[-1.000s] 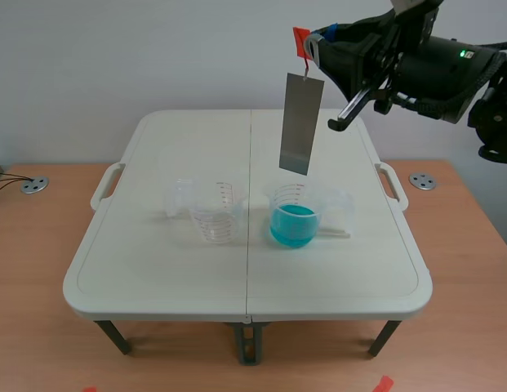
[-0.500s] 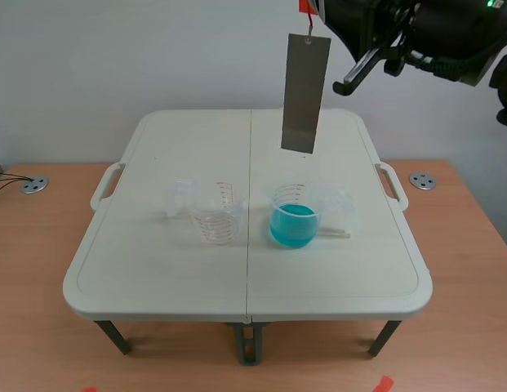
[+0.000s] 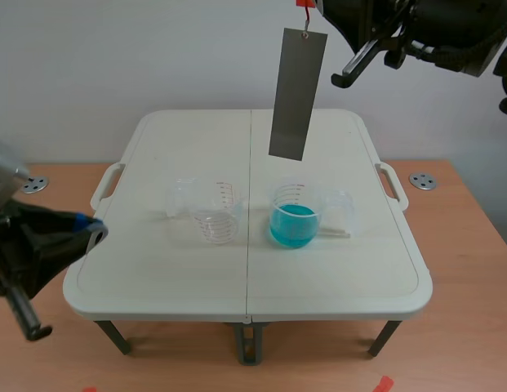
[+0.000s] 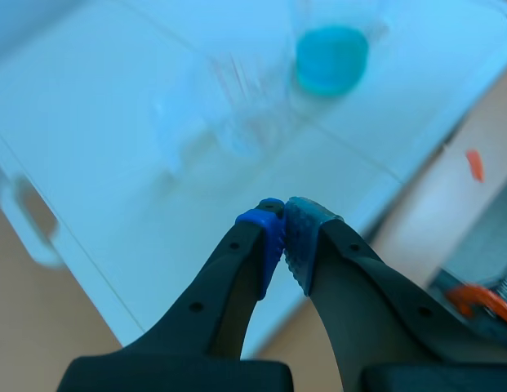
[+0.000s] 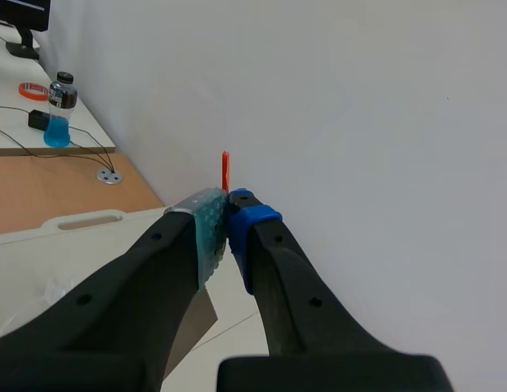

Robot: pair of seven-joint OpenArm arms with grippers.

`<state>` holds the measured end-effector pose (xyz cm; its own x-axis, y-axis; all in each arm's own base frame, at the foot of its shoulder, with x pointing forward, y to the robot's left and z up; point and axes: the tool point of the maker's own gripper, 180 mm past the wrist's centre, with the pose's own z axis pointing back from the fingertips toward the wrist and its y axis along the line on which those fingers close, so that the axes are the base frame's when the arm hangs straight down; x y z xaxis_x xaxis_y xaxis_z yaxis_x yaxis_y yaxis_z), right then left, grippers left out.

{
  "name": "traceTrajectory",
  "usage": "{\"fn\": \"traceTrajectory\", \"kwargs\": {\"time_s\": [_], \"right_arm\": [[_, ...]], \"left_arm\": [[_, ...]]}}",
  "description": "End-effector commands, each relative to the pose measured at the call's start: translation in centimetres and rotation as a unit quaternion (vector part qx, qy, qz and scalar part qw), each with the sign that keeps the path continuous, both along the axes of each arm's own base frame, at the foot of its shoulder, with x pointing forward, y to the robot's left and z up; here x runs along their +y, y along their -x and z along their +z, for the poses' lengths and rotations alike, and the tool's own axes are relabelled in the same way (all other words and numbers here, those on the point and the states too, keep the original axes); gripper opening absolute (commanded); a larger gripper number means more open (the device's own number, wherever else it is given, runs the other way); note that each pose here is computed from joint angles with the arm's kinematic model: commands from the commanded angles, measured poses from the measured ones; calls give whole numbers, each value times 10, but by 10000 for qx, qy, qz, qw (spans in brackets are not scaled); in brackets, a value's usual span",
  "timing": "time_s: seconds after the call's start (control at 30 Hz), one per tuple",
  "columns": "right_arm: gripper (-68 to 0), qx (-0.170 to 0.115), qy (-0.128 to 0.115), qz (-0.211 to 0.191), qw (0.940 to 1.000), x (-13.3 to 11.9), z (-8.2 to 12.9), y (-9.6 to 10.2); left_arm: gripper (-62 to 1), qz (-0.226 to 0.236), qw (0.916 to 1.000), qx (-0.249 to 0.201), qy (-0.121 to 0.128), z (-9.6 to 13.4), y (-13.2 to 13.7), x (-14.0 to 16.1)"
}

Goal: Hold the metal plate by the orange handle, dip it into the blue solution, take it out and point at it, then put the plate back in the beaker on the left.
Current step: 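Raise the plate and point at it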

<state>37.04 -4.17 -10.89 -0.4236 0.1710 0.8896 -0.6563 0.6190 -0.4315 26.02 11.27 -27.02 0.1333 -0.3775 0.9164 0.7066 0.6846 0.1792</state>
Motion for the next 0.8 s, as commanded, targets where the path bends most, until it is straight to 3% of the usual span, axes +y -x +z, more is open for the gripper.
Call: {"fn": "traceTrajectory", "kwargs": {"time_s": [0.0, 0.17, 0.47, 0.77], "right_arm": [[-660, -198, -81, 64, 9998, -1, 15, 3], [-660, -198, -81, 64, 9998, -1, 15, 3], [-660, -198, -81, 64, 9998, -1, 15, 3], [-660, -198, -81, 64, 9998, -1, 15, 3]], "left_arm": [[-591, -89, 9999, -78, 110, 6, -8, -12], [-591, -247, 9991, -257, 216, 17, -37, -44], [-591, -521, 9973, -339, 388, 11, -72, -108], [-591, -589, 9968, -470, 279, 3, -98, -147]]}}
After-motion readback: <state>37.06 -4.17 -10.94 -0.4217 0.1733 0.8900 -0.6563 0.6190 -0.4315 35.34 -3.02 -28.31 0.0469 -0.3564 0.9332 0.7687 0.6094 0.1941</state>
